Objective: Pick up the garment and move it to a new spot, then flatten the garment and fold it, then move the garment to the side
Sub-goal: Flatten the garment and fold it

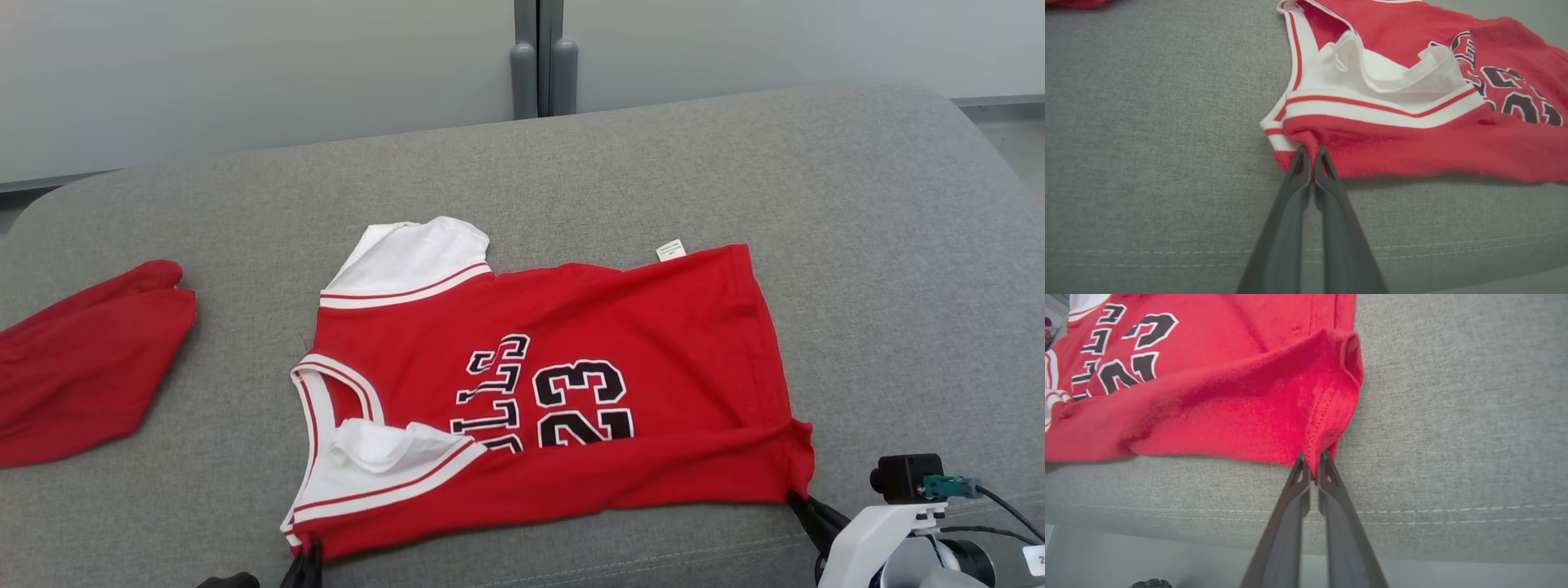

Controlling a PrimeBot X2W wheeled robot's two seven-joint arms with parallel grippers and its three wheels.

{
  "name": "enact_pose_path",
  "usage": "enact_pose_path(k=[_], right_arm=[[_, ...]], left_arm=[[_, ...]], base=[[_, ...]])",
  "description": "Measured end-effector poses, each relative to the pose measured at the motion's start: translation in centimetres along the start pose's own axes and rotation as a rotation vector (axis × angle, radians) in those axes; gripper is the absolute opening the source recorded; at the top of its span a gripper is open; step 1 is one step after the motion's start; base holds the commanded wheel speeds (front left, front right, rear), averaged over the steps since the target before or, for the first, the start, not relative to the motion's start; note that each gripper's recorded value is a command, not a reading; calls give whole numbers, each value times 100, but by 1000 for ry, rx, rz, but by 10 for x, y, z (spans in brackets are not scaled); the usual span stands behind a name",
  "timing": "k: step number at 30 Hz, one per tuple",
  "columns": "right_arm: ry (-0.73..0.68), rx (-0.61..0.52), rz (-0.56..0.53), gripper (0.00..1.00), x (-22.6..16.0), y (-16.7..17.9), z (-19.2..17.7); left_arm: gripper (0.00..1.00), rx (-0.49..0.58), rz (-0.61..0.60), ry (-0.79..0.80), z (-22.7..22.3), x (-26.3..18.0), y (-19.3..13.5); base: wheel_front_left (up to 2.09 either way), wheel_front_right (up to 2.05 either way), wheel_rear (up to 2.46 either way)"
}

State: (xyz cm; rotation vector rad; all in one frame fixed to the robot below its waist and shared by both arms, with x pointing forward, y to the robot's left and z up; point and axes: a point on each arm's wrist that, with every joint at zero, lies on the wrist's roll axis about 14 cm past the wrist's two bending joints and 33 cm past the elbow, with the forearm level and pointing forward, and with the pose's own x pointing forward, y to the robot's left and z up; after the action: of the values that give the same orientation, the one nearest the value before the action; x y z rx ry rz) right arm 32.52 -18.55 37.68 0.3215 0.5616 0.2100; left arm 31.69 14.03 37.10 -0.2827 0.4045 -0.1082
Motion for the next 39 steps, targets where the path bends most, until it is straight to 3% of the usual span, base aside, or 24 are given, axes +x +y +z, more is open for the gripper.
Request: enact_pose_path(k=[9, 20, 21, 22, 23, 39], right_arm=[[-1, 4, 10, 0, 3, 1, 6], [71, 23, 1, 0, 0, -1, -11], [66, 21, -1, 4, 0, -2, -10], [57, 15, -5, 49, 0, -3, -9], [48, 9, -7, 100, 0, -3, -7], [-173, -22, -22, 100, -2, -9, 44]], left_arm=[[0, 12, 1, -15, 10, -4, 4], [0, -11, 16, 55, -11, -10, 6], [0, -11, 18, 52, -11, -10, 6], [41, -9, 22, 48, -10, -9, 7], [99, -6, 28, 41, -9, -9, 8], [100, 10, 81, -109, 28, -6, 23]], base=[[0, 0, 0], [0, 0, 0], [0, 0, 0], [0, 0, 0], [0, 0, 0], [0, 0, 0]])
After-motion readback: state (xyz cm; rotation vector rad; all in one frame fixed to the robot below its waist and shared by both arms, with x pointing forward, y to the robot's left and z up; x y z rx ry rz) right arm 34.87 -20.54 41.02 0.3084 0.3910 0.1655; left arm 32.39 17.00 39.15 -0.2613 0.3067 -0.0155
